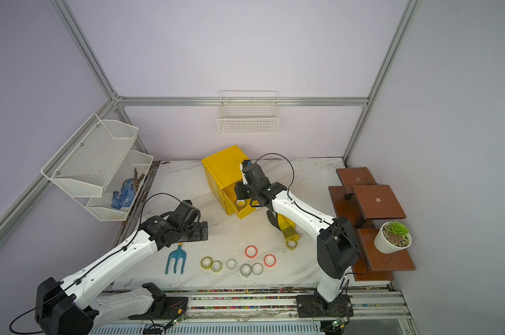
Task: Place the transparent tape into the drawer according to color
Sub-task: Place the tape in the drawer, then move the tape to the center of the board.
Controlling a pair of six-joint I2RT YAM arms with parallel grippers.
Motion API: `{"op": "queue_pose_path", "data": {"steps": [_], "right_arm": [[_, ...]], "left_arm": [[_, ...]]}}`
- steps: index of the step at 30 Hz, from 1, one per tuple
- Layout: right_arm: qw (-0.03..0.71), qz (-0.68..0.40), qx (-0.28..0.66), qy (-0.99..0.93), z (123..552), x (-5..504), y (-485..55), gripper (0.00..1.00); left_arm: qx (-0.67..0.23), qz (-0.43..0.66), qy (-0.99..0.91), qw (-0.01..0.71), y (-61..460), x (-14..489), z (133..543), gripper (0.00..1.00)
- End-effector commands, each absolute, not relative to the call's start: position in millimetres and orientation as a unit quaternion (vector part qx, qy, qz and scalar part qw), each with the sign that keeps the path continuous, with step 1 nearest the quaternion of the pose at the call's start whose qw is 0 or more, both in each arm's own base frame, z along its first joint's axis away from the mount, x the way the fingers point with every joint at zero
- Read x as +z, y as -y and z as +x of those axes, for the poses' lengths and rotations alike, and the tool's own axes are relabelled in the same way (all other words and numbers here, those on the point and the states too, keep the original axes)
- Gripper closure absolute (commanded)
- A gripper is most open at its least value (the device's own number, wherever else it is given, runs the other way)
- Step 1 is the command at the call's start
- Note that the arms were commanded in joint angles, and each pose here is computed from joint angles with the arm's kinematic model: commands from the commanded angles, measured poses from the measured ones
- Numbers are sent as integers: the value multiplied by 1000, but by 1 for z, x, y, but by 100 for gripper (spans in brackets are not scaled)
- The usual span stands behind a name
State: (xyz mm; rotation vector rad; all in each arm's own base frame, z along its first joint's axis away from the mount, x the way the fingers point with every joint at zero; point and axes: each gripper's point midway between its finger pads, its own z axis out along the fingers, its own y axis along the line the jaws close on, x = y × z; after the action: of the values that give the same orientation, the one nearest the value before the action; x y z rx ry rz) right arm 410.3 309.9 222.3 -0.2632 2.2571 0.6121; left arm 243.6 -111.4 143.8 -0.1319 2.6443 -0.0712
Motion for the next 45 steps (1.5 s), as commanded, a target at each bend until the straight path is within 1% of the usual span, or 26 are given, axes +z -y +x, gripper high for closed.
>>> {"op": "queue_pose_path", "data": {"steps": [1,3,8,9,12,14,21,24,29,34,37,38,41,45], "right_arm": [[433,-83,252,-861,418,260,-303,45],[452,-77,257,-851,417,276,-299,42],[482,-65,270,-831,402,304,-284,41],[491,-62,276,-824,394,315,-278,41],[499,-60,284,-816,376,322,-266,41],[502,-55,287,-814,364,320,-256,41],[492,-41,275,-825,325,290,-223,41],[489,-35,265,-830,316,281,-213,41],[490,-32,256,-833,310,273,-205,41],[495,-31,250,-832,309,274,-201,41],[498,-30,249,-830,308,273,-199,41],[498,-29,248,-830,308,273,-198,41],[499,-30,246,-830,307,273,-197,41],[504,-26,240,-829,306,273,-192,41]], "left_arm": [[-40,-52,-968,244,112,147,241,0],[-44,-44,-969,237,115,145,240,0],[-51,-35,-974,218,119,137,235,0],[-53,-34,-975,211,120,134,234,0],[-62,-30,-980,188,126,124,229,0],[-65,-28,-983,171,129,115,225,0],[-56,-4,-991,124,140,91,209,9],[-52,15,-993,103,149,81,198,10],[-38,38,-997,61,156,57,176,13],[-42,42,-998,33,164,42,165,16],[-23,41,-999,13,161,27,161,20],[-15,39,-999,5,160,22,159,22],[-6,39,-999,0,159,18,160,24],[-1,41,-999,12,159,19,166,27]]}}
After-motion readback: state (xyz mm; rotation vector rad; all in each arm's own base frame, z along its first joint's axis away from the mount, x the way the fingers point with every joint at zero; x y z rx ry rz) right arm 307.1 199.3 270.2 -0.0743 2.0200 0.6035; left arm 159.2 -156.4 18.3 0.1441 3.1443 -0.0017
